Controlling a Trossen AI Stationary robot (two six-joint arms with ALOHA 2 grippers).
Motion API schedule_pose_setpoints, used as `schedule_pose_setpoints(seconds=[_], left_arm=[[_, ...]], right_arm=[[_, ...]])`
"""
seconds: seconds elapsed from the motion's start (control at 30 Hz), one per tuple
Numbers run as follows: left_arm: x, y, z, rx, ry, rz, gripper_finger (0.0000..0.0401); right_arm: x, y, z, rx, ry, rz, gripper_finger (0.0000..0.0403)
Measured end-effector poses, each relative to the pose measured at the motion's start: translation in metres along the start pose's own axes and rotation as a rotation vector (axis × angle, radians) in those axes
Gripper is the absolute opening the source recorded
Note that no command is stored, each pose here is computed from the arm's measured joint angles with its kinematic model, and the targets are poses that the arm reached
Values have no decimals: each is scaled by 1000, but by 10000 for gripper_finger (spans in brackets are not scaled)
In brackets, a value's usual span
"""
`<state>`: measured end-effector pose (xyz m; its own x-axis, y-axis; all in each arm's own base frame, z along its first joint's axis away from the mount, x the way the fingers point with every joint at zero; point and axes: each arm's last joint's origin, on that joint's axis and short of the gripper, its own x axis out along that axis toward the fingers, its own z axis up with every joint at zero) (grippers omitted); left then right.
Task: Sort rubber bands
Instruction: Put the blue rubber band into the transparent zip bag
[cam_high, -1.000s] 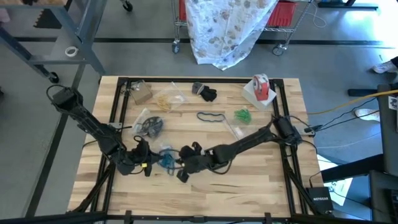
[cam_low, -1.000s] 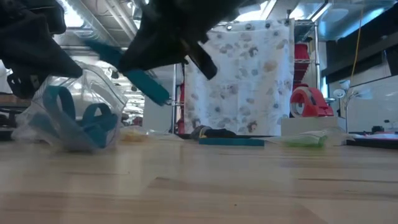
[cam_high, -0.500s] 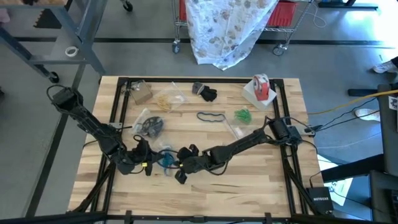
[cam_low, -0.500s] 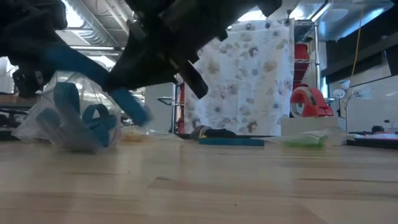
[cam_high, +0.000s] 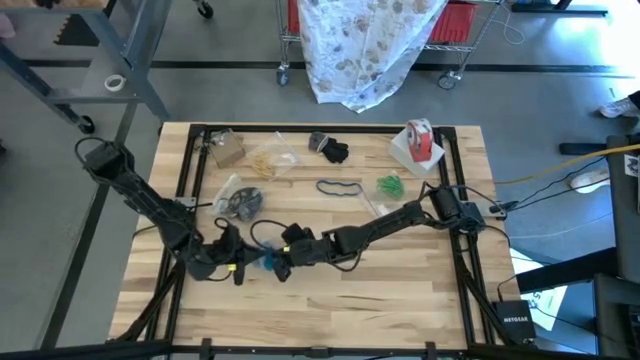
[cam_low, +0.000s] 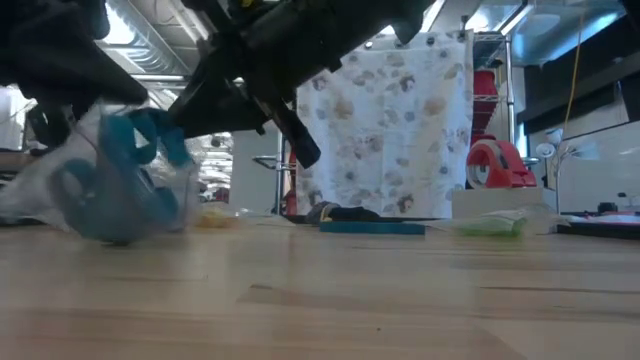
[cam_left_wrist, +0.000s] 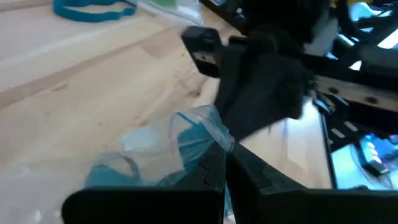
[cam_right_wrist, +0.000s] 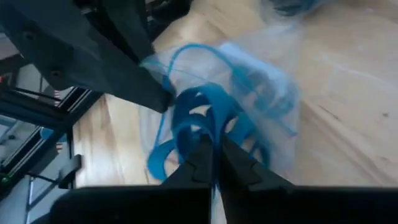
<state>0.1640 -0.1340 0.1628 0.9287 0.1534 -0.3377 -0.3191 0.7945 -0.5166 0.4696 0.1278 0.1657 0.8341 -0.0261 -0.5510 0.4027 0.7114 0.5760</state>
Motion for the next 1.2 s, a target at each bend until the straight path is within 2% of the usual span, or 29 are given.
schedule_pose_setpoints(seconds=[0.17,0.37,0.53,0.7,0.87,1.0,1.2], left_arm=[[4,0,1,-31,-6,2,0],[3,-6,2,-30,12,-69,0],[2,-8,3,-16,-2,-77,0],[3,-6,5,-16,-43,-44,0],[3,-6,5,-15,-41,-41,0],[3,-4,2,-6,1,-38,0],[0,4,-8,-24,105,1,0]], right_arm=[[2,0,0,29,-16,6,10],[9,0,11,57,-201,18,11],[28,-12,-1,128,-297,-6,12],[41,-14,-15,158,-250,83,12],[46,-21,-21,130,-218,45,15],[45,-19,-15,94,-249,79,44],[41,-18,-14,-134,-196,49,131]])
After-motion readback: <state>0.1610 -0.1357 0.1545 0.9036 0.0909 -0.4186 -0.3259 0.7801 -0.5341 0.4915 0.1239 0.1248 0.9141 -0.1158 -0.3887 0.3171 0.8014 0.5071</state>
